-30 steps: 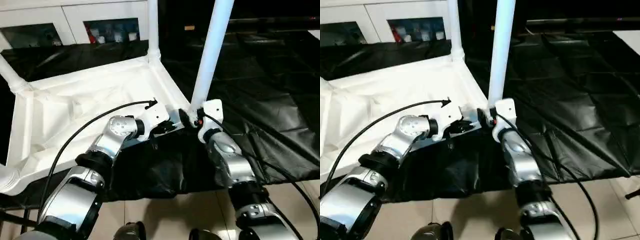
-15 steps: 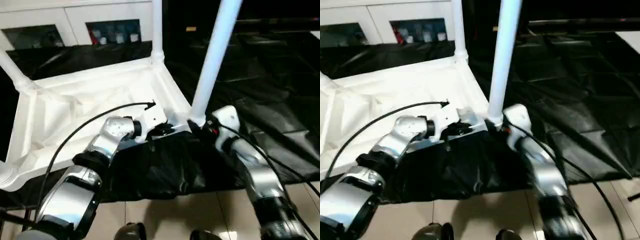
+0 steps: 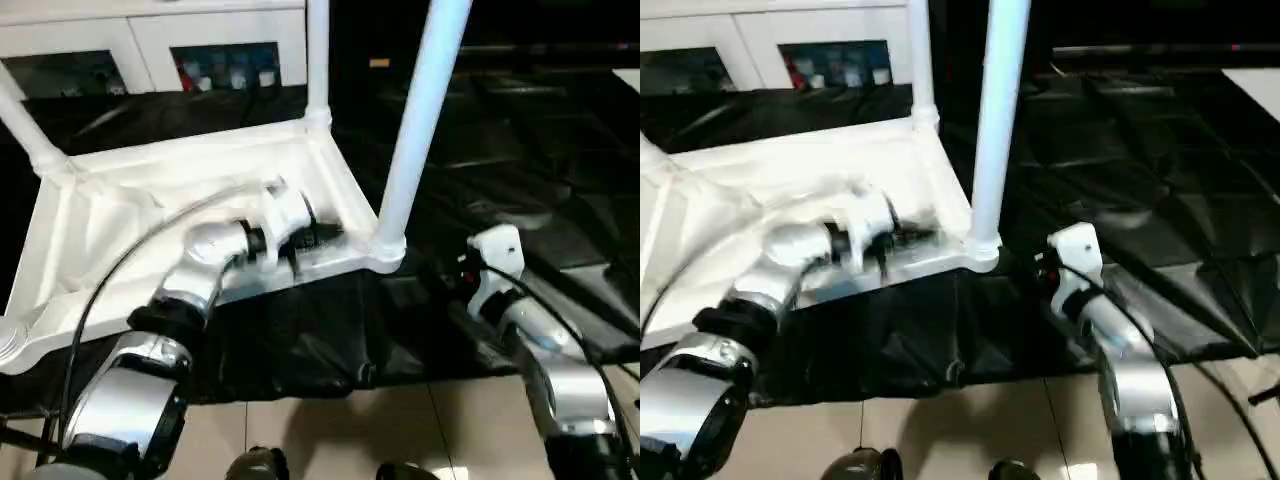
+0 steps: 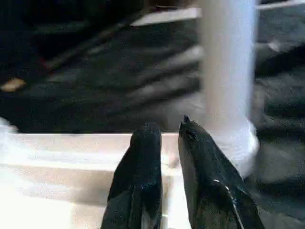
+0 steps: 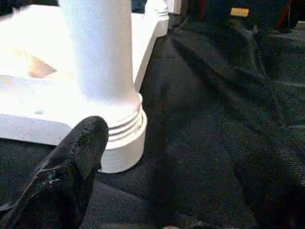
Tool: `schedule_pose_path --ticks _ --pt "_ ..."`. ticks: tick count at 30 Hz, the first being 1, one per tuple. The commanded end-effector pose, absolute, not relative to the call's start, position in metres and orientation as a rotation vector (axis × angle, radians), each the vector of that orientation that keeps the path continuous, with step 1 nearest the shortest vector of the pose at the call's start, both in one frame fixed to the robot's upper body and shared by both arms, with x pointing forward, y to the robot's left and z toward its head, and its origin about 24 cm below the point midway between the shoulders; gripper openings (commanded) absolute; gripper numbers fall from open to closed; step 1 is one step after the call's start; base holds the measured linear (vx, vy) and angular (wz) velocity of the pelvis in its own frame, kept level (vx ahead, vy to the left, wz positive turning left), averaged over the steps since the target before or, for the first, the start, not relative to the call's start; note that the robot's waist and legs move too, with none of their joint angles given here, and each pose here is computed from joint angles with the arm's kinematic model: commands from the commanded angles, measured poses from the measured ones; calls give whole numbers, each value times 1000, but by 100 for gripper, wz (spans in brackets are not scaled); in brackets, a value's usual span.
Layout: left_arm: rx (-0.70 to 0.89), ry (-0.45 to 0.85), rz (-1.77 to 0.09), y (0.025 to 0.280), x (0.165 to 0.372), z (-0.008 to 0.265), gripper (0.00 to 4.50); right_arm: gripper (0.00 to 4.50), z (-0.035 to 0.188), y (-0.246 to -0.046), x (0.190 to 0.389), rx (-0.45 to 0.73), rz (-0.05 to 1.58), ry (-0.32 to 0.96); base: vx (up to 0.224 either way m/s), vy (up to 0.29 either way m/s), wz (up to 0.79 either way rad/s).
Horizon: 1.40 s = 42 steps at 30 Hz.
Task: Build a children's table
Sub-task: Rotate leg to tighten
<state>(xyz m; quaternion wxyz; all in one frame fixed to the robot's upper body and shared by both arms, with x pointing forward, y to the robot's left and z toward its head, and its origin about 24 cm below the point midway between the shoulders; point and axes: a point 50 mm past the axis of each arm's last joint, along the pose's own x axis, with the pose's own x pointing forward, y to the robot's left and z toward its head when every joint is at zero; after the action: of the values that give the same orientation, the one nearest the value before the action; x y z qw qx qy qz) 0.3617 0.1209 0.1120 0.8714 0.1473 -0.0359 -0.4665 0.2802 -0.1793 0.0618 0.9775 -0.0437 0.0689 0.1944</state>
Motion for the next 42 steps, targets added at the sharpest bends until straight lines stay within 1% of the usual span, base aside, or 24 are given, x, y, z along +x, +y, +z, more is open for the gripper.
schedule_pose_path --ticks 1,3,4,5,7,10,11,12,15,17,19,20,21,23,25,26,27,29,32,33,36,38,40,42 --pt "314 -67 -833 135 361 107 81 426 65 -178 278 -86 373 143 0 0 0" --pt "285 -35 -615 150 354 96 81 426 66 -178 272 -75 354 143 0 0 0" --pt "281 -36 -607 151 354 96 81 426 66 -178 272 -74 353 143 0 0 0" --pt "235 -39 -505 156 347 91 81 426 67 -179 269 -71 344 141 0 0 0" --pt "183 -15 -383 164 334 82 81 426 67 -180 264 -74 334 137 0 0 0" --pt "151 -1 -150 169 298 68 81 426 59 -182 259 -117 303 171 0 0 0" --pt "151 -1 -150 169 298 68 81 426 59 -182 259 -117 303 171 0 0 0" --pt "143 -20 -70 166 289 67 81 426 58 -178 261 -141 308 168 -22 -20 34" --pt "155 -27 5 165 280 66 81 426 57 -174 264 -147 307 167 -24 -94 63" --pt "150 -21 25 161 274 64 81 426 55 -174 267 -116 279 173 -33 -185 69" --pt "139 14 52 163 273 63 81 426 54 -174 267 -74 266 181 -81 -218 57" --pt "165 19 68 167 271 67 81 426 52 -175 266 -53 240 184 -113 -216 50" --pt "165 19 68 167 271 67 81 426 52 -175 266 -53 240 184 -51 -186 12" --pt "207 11 86 174 270 74 81 426 45 -178 260 -41 193 204 17 -129 9" --pt "217 12 78 175 270 75 81 426 43 -179 257 -23 180 213 -33 -33 28" --pt "238 53 62 176 270 71 81 426 39 -181 252 -16 164 225 -32 -6 26" --pt "203 35 43 175 269 73 81 426 35 -183 246 -25 144 241 -28 56 24" --pt "182 38 27 175 267 73 81 426 34 -184 241 -28 127 251 -36 105 23" --pt "163 44 -8 173 255 62 81 426 32 -186 230 -28 118 264 -45 102 15" --pt "138 76 -48 167 246 54 81 426 32 -188 225 -52 108 267 -41 83 8" --pt "103 101 -90 161 237 48 81 426 37 -192 221 -42 94 258 -44 64 -1" --pt "95 99 -93 157 233 44 81 426 39 -195 216 -37 89 249 -52 30 -3" --pt "126 83 -92 152 233 44 81 426 39 -198 214 -8 87 252 0 0 0" --pt "138 66 -114 146 234 46 81 426 42 -199 212 -10 79 252 -20 -5 -10"
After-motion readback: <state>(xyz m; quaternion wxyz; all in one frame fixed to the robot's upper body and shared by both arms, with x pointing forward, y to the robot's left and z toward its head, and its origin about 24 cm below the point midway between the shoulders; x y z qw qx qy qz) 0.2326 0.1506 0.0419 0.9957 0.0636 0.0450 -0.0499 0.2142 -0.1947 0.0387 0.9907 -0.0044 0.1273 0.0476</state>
